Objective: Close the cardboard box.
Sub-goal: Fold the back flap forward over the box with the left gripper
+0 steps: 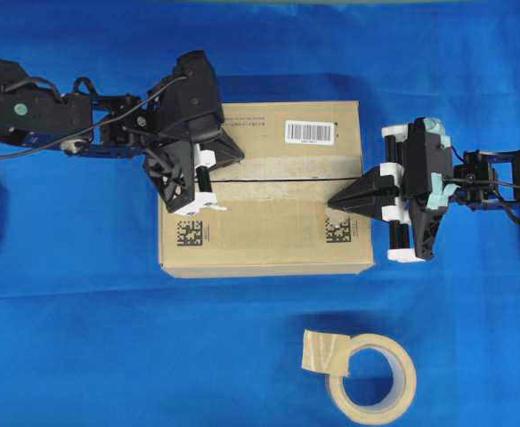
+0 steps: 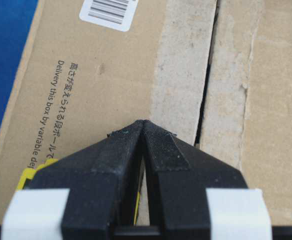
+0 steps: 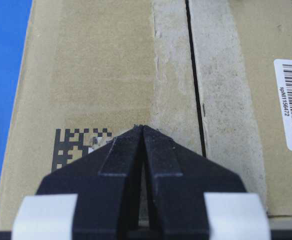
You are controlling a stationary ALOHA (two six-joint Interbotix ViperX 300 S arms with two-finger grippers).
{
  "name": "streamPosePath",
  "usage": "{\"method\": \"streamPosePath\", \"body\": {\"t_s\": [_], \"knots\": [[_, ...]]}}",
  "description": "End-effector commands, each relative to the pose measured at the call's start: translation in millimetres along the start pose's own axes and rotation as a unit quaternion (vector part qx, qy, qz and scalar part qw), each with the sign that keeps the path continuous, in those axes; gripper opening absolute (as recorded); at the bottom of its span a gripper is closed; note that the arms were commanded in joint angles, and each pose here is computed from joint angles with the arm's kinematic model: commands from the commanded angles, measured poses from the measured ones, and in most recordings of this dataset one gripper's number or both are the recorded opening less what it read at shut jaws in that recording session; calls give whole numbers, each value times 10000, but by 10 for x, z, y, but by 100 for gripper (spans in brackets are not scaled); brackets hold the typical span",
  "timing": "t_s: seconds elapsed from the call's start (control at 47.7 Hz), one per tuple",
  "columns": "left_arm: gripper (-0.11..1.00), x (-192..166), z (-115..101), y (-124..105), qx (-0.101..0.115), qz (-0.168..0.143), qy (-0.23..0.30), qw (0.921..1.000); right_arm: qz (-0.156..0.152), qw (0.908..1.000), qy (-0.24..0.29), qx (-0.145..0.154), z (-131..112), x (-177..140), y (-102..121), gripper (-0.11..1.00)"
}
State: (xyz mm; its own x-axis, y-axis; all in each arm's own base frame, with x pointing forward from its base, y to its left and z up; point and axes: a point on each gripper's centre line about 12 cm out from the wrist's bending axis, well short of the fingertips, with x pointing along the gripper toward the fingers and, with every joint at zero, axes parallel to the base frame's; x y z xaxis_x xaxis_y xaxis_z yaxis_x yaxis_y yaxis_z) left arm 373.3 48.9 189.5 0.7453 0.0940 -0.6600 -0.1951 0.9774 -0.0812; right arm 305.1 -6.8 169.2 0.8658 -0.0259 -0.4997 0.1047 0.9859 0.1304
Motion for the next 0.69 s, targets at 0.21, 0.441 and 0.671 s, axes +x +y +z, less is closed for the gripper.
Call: {"method": "streamPosePath", "body": {"t_s": [0.21, 0.441, 0.671], "knots": [[0, -72, 65, -59, 37, -72, -208, 9998, -328, 9992, -151, 189, 89, -27, -233, 0], [0, -76, 54, -92, 67, -107, -204, 9997, -444, 9985, -176, 249, 104, -32, -316, 0], [0, -77, 64, -93, 67, -109, -227, 9997, -450, 9986, -138, 258, 82, -35, -319, 0]]}}
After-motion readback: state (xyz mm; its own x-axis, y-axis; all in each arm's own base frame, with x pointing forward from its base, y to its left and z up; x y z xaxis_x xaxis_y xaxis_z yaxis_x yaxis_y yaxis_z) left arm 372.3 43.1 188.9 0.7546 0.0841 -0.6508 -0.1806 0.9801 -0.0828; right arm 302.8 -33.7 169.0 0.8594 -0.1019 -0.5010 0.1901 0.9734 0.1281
